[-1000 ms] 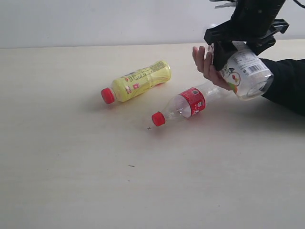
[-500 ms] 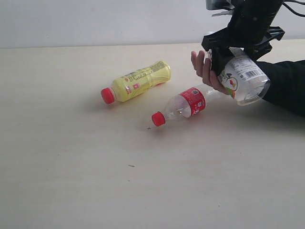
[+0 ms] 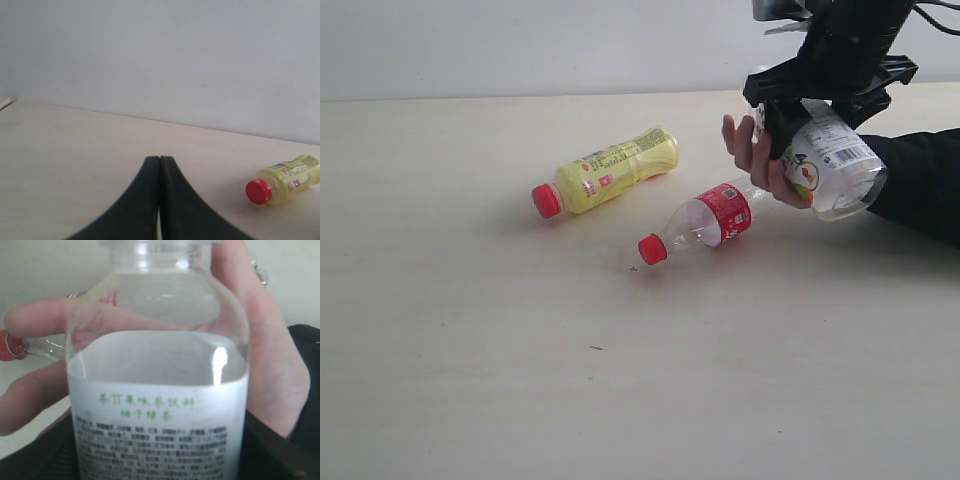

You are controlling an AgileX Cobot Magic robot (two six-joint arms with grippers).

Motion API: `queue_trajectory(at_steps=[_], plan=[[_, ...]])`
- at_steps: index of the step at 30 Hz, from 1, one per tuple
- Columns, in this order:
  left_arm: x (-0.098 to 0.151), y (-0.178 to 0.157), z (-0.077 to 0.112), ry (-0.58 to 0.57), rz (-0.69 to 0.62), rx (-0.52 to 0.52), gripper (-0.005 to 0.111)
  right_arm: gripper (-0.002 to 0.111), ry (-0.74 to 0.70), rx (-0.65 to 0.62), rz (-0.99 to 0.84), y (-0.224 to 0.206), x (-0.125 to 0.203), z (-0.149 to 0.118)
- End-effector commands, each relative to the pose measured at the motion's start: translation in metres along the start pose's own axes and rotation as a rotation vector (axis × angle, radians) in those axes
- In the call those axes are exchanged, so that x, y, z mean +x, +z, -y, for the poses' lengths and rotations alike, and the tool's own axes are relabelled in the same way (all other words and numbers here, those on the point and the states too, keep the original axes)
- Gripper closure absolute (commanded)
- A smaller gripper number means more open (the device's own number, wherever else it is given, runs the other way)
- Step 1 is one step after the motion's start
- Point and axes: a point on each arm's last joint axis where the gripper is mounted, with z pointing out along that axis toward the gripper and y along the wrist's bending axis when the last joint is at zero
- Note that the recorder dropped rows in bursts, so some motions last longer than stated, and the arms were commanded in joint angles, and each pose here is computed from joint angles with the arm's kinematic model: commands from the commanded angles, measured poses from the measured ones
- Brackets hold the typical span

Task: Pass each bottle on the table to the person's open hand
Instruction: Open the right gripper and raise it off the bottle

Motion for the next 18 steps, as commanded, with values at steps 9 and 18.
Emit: queue_trajectory(at_steps=[9, 18], plan=[[0.001, 0.000, 0.000, 0.006, 0.002, 0.005, 0.107, 0.023, 0.002, 0.004, 0.012, -0.002, -0.002, 0.002], [0.001, 0.000, 0.000, 0.006, 0.002, 0.005, 0.107, 0.023, -0.033, 0.054, 0.251, -0.077, -0.014, -0.003]])
